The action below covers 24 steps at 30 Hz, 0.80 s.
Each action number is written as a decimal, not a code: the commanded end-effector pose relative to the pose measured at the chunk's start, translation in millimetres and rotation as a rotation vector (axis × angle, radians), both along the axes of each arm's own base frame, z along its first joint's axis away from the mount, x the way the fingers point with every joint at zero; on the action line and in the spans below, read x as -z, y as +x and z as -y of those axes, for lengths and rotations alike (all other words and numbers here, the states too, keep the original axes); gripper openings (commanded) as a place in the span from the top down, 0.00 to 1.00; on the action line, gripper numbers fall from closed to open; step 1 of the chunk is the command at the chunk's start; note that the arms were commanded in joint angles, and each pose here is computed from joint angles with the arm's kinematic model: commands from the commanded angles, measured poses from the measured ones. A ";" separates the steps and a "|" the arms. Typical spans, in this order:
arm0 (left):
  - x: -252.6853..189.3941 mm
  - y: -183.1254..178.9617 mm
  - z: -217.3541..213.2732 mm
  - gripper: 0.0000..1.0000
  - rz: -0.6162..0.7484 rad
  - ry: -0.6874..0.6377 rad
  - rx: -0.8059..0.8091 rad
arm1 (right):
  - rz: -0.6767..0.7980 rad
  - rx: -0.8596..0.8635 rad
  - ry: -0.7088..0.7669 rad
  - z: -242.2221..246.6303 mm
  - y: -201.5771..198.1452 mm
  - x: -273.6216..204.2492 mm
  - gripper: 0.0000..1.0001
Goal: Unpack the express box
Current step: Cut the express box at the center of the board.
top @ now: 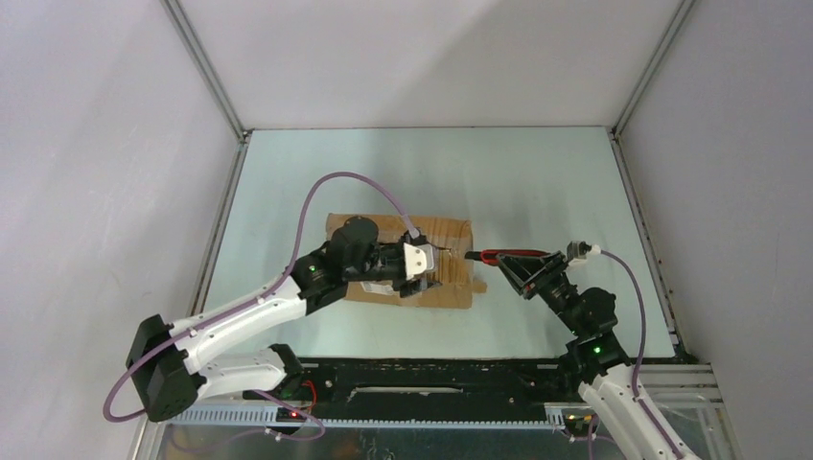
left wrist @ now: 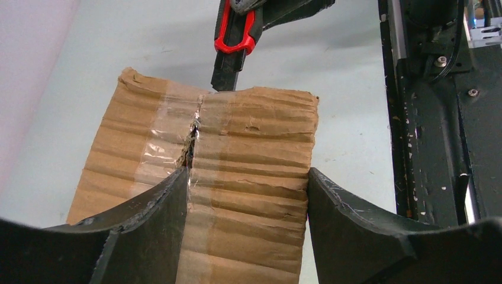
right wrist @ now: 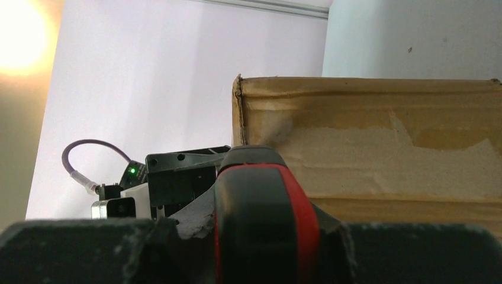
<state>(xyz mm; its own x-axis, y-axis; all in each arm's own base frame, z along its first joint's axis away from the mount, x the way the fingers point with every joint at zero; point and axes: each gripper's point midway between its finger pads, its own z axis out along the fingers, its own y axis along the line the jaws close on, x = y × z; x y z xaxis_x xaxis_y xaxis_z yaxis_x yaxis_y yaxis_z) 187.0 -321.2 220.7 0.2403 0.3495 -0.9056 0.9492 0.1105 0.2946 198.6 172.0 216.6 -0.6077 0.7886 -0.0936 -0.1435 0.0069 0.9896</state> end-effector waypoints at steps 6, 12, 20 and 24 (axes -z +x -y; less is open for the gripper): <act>-6.2 58.5 -25.5 1.00 0.062 -0.056 -0.248 | 0.128 -0.343 0.001 -26.3 -62.7 -28.6 1.00; -6.3 55.5 -27.2 1.00 0.042 -0.067 -0.241 | 0.104 -0.336 -0.037 -20.4 -63.5 -18.3 1.00; -13.1 39.1 -25.7 1.00 0.041 -0.062 -0.197 | 0.078 -0.180 -0.125 -4.8 -34.8 -11.4 1.00; -19.6 32.4 -22.1 1.00 0.033 -0.069 -0.164 | 0.106 -0.188 -0.132 -6.0 -28.7 -23.5 1.00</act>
<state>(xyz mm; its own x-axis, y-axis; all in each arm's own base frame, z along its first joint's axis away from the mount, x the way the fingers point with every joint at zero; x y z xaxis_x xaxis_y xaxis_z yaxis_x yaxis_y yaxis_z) 226.4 -294.9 216.9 0.1758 0.3781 -0.9089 0.9076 0.2955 0.2984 168.4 178.3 203.4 -0.7483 0.6451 -0.1546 -0.1276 0.0887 0.9878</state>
